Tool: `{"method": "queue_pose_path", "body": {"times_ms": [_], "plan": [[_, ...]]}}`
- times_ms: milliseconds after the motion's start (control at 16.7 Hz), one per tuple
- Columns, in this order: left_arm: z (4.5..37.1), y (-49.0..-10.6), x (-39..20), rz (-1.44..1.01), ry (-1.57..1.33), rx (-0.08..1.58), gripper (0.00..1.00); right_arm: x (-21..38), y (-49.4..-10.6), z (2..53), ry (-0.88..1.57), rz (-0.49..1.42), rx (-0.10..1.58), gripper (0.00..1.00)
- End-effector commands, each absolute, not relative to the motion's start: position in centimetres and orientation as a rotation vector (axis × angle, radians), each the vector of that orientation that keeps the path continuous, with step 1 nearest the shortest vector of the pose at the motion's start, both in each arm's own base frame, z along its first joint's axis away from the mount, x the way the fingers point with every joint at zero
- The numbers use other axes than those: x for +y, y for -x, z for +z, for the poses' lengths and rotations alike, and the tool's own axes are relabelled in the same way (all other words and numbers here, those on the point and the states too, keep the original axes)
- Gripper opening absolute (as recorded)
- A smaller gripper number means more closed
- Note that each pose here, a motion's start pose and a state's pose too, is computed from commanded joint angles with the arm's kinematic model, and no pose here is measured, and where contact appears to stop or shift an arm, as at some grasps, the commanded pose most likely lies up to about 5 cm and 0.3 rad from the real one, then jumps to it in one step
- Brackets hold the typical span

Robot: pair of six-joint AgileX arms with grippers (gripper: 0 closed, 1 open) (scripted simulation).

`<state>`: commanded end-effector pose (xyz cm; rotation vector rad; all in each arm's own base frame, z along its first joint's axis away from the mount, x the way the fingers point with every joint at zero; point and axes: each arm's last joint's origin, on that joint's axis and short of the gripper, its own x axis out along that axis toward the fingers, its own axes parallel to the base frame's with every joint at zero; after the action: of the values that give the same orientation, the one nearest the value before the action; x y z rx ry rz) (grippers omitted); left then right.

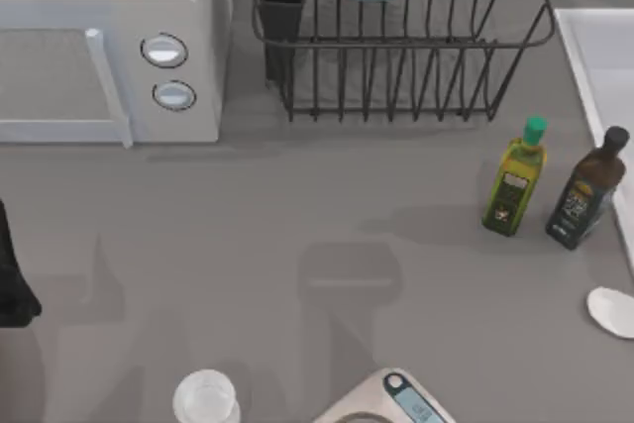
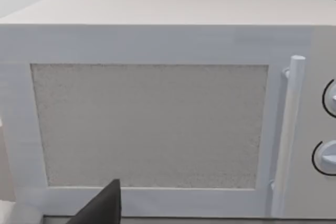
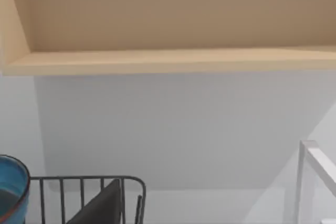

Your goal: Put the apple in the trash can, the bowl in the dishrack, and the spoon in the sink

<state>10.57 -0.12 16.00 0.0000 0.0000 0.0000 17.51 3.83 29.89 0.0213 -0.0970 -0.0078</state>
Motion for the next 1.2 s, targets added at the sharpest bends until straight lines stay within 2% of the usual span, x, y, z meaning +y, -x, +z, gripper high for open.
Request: {"method": "queue_pose_path", "body": {"times_ms": [240, 600, 1020, 1200], "plan": [[16.0, -10.6, -0.1, 0.0, 0.0, 0.0, 1.0, 1.1, -12.1, 24.2, -0.01, -0.005, -0.098, 1.0], [16.0, -10.6, -0.1, 0.0, 0.0, 0.0, 1.0, -0.1, -10.6, 16.5, 0.0, 0.0, -0.008, 1.0], [16.0, -10.6, -0.1, 0.0, 0.0, 0.0, 1.0, -0.1, -10.6, 16.1, 0.001, 0.001, 0.002, 1.0], [16.0, -10.6, -0.1, 0.0, 0.0, 0.0, 1.0, -0.2, -10.7, 16.8, 0.064, -0.004, 0.076, 1.0]]}}
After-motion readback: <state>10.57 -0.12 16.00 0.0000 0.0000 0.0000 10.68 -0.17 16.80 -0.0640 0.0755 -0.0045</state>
